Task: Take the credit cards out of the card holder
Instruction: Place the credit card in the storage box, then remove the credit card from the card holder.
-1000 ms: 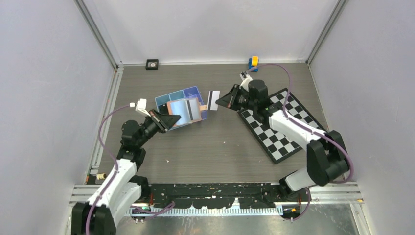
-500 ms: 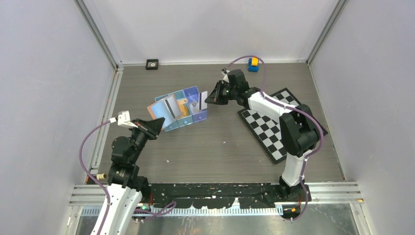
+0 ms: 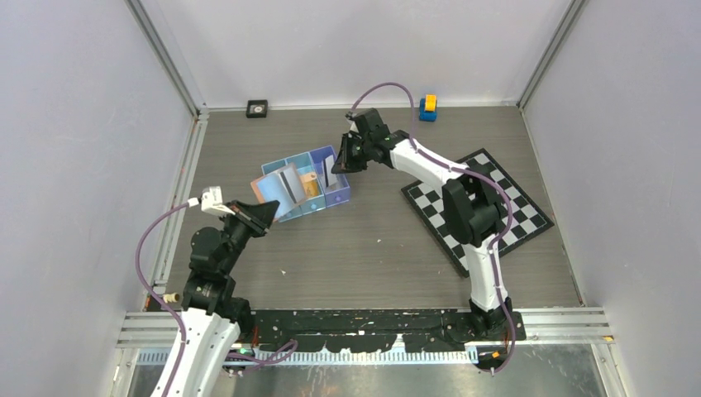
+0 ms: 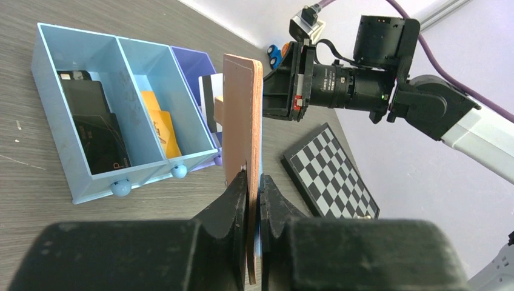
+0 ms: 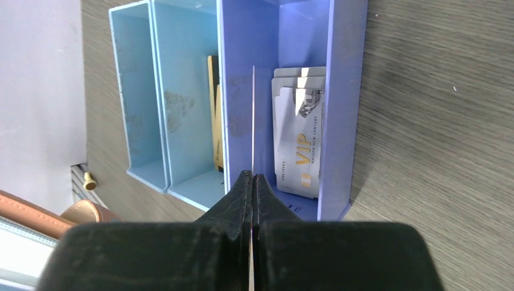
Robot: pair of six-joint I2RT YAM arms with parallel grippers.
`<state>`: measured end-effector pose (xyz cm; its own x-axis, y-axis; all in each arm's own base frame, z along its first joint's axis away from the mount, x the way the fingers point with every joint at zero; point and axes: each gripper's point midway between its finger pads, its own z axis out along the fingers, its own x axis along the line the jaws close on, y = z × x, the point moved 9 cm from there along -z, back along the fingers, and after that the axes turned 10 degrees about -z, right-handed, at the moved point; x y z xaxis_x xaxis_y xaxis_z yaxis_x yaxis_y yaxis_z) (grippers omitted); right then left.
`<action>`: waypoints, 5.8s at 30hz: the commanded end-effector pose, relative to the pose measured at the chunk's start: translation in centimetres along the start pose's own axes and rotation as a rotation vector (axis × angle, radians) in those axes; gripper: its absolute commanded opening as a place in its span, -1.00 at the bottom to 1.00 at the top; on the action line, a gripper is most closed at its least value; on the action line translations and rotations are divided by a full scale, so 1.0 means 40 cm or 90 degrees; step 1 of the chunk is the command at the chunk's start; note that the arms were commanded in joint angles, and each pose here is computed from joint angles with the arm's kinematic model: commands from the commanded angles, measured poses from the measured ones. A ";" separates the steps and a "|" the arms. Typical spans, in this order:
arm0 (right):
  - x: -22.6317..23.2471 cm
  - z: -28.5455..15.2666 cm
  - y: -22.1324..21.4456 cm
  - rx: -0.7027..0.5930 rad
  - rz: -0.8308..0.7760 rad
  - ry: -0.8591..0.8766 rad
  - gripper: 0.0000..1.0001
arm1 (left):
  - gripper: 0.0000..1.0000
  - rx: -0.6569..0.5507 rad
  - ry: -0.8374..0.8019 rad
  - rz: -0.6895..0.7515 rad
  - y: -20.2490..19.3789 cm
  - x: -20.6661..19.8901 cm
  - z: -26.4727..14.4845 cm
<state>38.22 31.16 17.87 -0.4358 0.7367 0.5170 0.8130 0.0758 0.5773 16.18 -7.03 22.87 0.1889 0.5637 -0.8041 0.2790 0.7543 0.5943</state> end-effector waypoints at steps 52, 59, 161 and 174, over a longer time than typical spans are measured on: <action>0.083 -0.371 -0.193 -0.438 0.049 0.231 0.71 | -1.00 0.194 -0.378 -0.181 -0.022 -0.205 0.187; 0.099 -0.392 -0.193 -0.452 0.044 0.272 0.72 | -1.00 0.233 -0.403 -0.183 -0.045 -0.217 0.179; 0.109 -0.300 -0.224 -0.387 0.065 0.363 -0.83 | -0.31 0.314 -0.259 -0.255 -0.128 -0.114 0.272; 0.119 -0.272 -0.222 -0.351 0.083 0.426 -0.84 | -0.45 0.329 -0.342 -0.275 -0.122 -0.138 0.272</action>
<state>25.52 25.47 20.58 -0.5591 0.2652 0.7855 0.6229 -0.4910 0.6091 25.10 -16.67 21.91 0.2230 0.0333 -0.9742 0.7598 0.6202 0.1951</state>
